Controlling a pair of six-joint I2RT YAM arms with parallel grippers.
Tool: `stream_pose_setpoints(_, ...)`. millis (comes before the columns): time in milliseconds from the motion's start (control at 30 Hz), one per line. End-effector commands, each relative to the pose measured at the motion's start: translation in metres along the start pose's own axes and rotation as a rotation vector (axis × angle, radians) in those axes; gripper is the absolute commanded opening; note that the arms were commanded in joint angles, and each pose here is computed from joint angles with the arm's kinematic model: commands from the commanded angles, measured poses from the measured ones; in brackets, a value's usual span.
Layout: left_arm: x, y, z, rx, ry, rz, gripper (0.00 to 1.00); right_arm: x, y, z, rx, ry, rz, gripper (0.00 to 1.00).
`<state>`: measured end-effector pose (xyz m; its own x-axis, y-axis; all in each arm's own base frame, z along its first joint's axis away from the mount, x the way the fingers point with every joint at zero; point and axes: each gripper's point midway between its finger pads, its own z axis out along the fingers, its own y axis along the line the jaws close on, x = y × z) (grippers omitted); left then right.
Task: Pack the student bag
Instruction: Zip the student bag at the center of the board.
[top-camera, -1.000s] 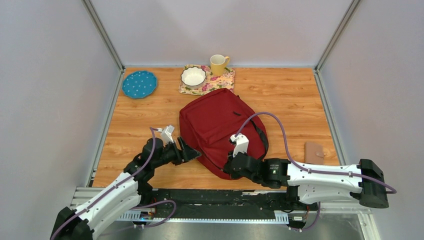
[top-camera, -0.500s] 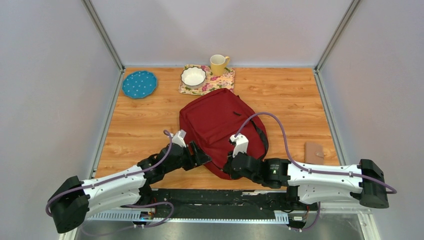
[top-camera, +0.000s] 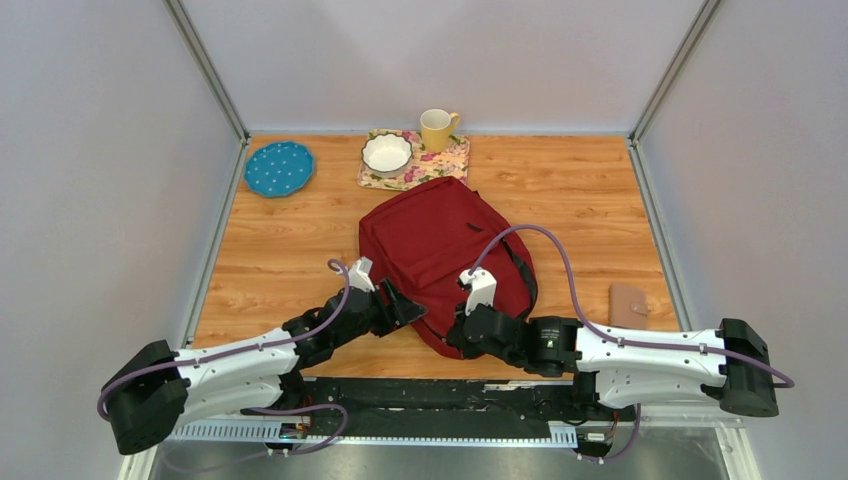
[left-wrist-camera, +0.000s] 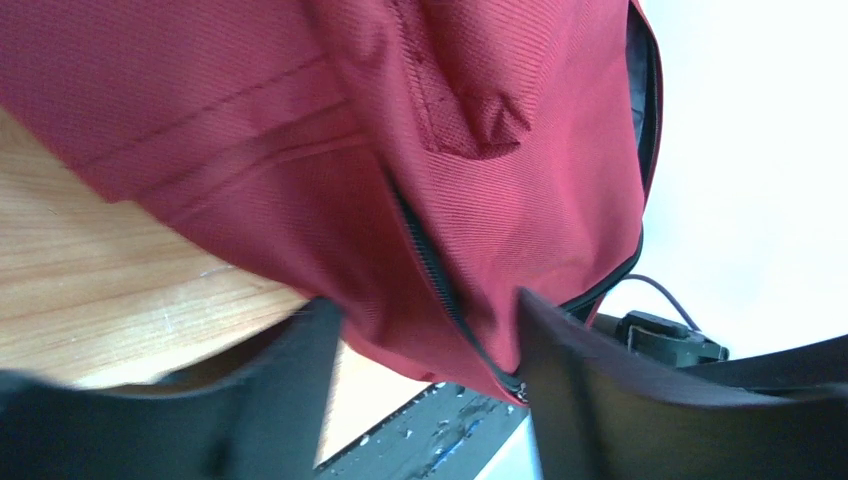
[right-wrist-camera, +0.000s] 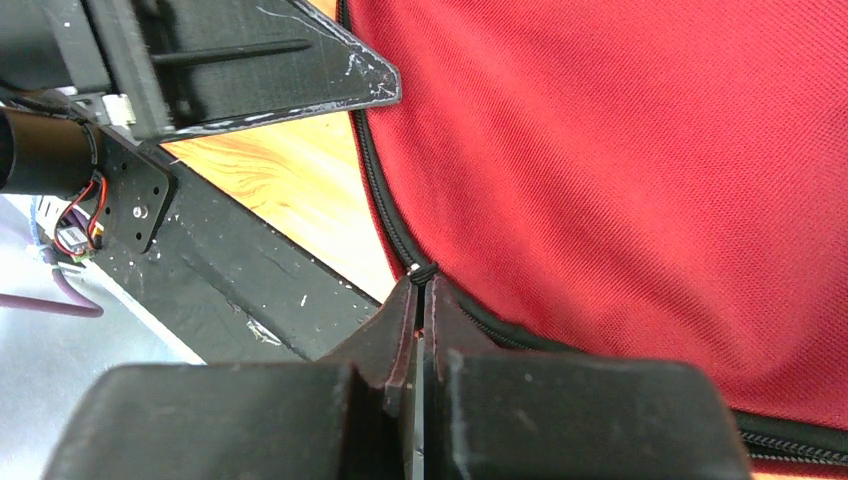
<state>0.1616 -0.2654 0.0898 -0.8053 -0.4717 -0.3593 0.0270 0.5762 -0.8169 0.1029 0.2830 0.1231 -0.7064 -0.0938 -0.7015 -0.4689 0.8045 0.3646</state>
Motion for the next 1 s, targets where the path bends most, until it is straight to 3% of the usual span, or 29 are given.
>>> stream_pose_setpoints(0,-0.010,-0.020,0.001,0.083,-0.051,-0.002,0.40,-0.014,0.016,-0.009,-0.074,-0.039,-0.005,0.00)
stream_pose_setpoints(33,-0.011,-0.017,0.001,0.075,-0.058,0.002,0.20,-0.014,0.015,-0.009,-0.069,-0.038,-0.008,0.00)
stream_pose_setpoints(133,-0.014,-0.006,-0.001,0.041,-0.082,0.017,0.00,-0.013,0.008,-0.011,-0.045,-0.038,-0.015,0.00)
stream_pose_setpoints(633,-0.035,0.060,-0.028,-0.078,-0.171,0.031,0.00,-0.013,-0.023,-0.029,0.021,-0.085,0.039,0.00)
stream_pose_setpoints(967,-0.051,0.075,-0.049,-0.206,-0.163,0.193,0.00,-0.018,-0.037,-0.037,0.051,-0.124,0.044,0.00)
